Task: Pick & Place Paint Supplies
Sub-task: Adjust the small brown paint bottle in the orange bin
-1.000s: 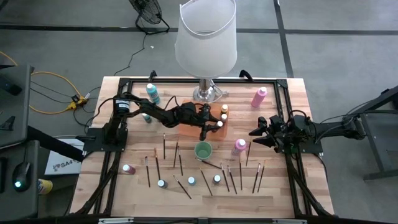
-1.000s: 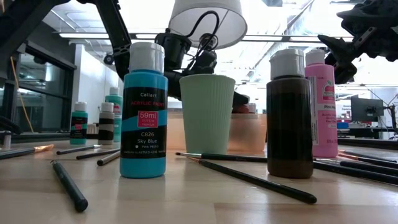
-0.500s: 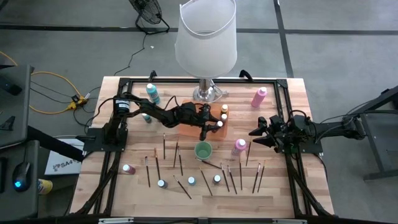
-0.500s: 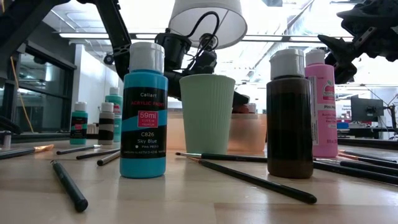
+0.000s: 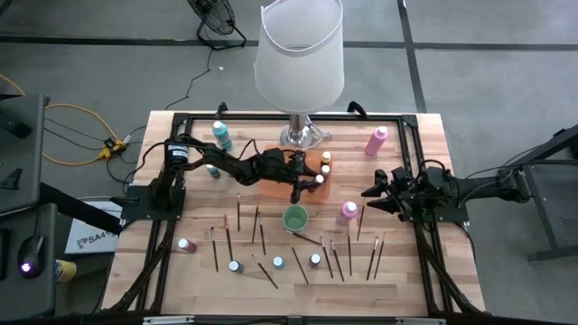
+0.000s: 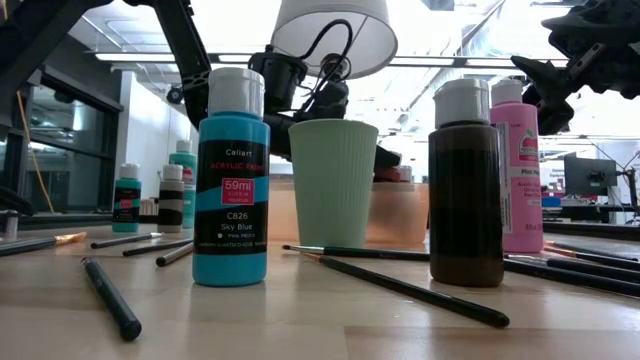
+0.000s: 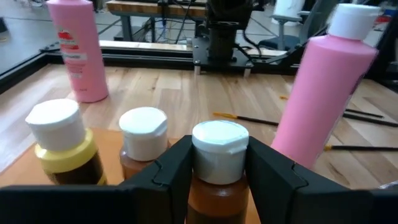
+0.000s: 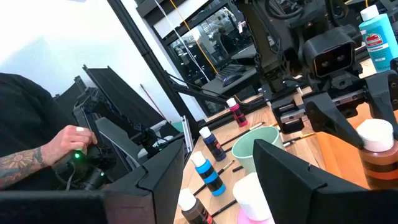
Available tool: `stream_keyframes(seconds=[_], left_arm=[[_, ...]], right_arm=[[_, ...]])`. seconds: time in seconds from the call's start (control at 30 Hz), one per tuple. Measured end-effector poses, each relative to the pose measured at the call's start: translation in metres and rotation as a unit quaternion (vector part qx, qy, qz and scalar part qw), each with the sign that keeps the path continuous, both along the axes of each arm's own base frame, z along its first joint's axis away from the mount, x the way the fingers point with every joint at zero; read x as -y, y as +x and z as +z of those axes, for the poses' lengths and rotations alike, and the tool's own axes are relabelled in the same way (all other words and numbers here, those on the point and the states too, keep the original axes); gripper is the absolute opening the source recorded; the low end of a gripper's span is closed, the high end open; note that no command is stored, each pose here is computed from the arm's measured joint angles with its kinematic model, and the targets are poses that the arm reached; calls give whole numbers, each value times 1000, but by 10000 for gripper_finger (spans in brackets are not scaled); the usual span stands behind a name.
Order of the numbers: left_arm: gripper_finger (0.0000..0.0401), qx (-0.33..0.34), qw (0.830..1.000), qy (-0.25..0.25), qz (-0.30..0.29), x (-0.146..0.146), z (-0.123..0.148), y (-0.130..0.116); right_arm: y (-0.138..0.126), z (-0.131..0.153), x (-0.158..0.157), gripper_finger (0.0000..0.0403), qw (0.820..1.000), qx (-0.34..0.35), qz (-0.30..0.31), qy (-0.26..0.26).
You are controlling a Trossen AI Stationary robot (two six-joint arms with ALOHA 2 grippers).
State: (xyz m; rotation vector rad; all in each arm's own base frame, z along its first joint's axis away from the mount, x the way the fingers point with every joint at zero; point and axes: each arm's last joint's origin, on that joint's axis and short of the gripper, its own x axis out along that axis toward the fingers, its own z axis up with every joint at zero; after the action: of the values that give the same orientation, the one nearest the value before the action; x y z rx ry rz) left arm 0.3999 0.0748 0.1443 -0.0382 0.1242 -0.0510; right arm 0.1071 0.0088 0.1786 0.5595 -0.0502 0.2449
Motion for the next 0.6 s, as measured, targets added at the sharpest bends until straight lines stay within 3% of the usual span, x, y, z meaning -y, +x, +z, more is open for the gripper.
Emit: stream_keyframes(seconds=[0.6], left_arm=[[134,0,999,7,39,-4,7,6]], right_arm=[[0,0,0,188,1000,0,0,0]])
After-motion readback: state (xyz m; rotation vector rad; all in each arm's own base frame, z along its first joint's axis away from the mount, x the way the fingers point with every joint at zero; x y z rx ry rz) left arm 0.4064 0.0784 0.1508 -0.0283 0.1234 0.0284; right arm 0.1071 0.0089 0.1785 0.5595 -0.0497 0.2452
